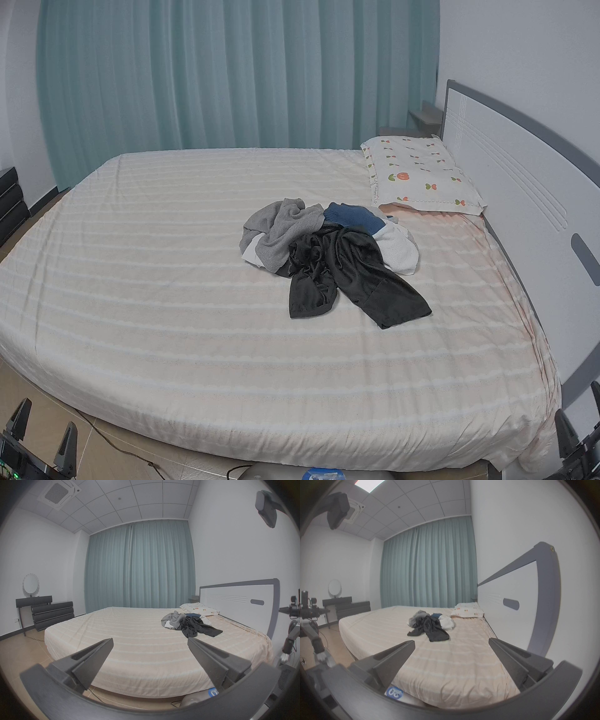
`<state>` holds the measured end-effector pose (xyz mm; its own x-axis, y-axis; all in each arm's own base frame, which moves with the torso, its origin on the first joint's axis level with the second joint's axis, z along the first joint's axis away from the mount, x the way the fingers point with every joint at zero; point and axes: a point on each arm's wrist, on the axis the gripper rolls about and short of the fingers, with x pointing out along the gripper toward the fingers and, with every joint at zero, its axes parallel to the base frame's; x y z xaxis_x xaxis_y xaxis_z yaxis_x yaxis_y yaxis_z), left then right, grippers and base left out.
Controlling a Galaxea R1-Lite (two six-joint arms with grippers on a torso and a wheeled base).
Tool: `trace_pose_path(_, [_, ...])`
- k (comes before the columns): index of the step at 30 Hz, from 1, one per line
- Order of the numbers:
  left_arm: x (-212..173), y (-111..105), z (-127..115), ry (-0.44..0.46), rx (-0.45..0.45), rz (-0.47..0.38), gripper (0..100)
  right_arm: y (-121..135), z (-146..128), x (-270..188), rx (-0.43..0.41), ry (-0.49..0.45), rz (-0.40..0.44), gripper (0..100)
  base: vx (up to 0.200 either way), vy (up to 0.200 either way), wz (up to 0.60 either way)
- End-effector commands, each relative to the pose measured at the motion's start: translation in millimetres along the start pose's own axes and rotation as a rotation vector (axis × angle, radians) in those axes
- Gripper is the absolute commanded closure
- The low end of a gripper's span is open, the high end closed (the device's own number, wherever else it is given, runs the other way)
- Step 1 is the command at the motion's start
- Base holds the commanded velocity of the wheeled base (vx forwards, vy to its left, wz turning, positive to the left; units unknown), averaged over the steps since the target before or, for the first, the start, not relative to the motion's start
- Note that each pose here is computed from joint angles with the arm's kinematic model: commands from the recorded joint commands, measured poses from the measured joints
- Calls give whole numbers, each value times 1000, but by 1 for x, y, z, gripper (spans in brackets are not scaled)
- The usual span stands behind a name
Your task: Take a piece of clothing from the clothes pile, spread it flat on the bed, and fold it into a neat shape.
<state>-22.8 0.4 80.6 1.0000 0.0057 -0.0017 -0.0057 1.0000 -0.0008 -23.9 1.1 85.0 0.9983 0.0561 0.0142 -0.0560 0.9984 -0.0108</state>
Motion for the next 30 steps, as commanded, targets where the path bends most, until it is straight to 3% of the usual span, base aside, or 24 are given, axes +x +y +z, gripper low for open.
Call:
trace_pose_path(1, [1, 0, -5, 11, -1, 0, 0, 0, 74, -1, 68, -75, 49, 0, 0, 0, 0])
trace_pose_path(4, [1, 0, -5, 11, -1, 0, 0, 0, 77, 32, 53, 121, 125, 0, 0, 0, 0])
trace_pose_path(5, [1, 0, -5, 11, -1, 0, 0, 0, 77, 35, 56, 141, 131, 0, 0, 0, 0])
trace_pose_path(7, [1, 0, -5, 11, -1, 0, 0, -1, 75, 63, 77, 291, 142, 0, 0, 0, 0])
trace_pose_path(9, [1, 0, -5, 11, -1, 0, 0, 0, 74, 87, 95, 367, 159, 0, 0, 0, 0])
trace_pose_path(13, [1, 0, -5, 11, -1, 0, 0, 8, 67, 138, 145, 467, 218, 0, 0, 0, 0])
trace_pose_path(21, [1, 0, -5, 11, -1, 0, 0, 37, 34, 257, 355, 649, 181, 0, 0, 0, 0])
trace_pose_path(30, [1, 0, -5, 11, -1, 0, 0, 65, -11, 368, 496, 682, 57, 0, 0, 0, 0])
